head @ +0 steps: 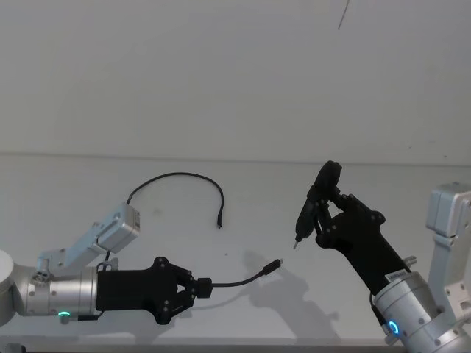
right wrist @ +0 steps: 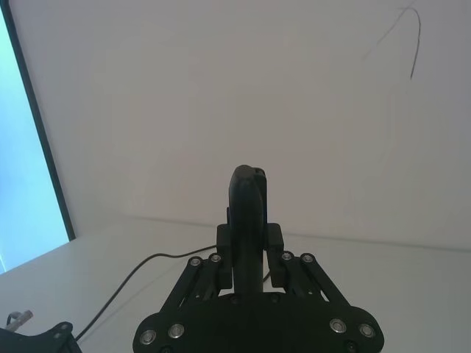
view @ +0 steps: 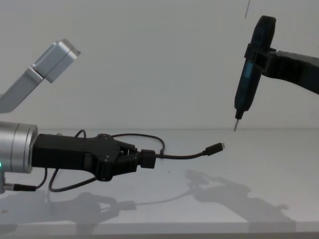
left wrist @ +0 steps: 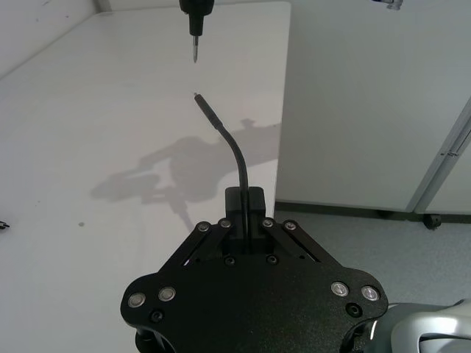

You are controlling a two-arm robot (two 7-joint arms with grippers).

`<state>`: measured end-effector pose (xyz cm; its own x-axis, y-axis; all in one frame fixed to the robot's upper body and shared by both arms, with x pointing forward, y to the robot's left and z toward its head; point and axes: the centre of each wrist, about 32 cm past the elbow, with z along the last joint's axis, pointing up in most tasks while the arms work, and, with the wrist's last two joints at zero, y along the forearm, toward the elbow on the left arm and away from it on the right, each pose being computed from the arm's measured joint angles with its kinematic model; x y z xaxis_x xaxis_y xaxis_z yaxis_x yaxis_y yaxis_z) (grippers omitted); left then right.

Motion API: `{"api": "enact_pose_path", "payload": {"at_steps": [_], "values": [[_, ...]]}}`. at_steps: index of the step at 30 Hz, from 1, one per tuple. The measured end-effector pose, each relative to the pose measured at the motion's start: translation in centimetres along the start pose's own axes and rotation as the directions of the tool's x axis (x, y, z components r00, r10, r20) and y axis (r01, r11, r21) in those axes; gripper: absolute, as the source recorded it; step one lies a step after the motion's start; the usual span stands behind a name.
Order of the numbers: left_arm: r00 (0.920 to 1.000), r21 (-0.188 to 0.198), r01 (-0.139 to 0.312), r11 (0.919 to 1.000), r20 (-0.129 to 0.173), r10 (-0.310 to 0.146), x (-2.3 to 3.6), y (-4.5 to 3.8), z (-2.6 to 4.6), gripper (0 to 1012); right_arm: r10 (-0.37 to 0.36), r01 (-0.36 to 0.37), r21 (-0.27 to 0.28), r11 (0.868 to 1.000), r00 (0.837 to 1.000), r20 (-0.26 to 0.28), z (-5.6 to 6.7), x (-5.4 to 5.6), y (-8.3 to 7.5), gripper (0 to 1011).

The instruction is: Pick up the data cable with the one hand.

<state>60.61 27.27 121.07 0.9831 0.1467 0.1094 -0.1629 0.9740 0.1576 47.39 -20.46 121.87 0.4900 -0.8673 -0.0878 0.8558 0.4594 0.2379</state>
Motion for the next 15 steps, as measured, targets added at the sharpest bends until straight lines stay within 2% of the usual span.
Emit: {"api": "enact_pose_path", "payload": {"at_steps": [15], "values": [[1.0, 0.0, 0.0, 1.0, 0.0, 0.0, 0.0, 0.01, -0.01, 44, -0.033, 0.033, 0.001, 0.999, 0.999, -0.032, -0.77, -0.43, -0.45, 269]]}}
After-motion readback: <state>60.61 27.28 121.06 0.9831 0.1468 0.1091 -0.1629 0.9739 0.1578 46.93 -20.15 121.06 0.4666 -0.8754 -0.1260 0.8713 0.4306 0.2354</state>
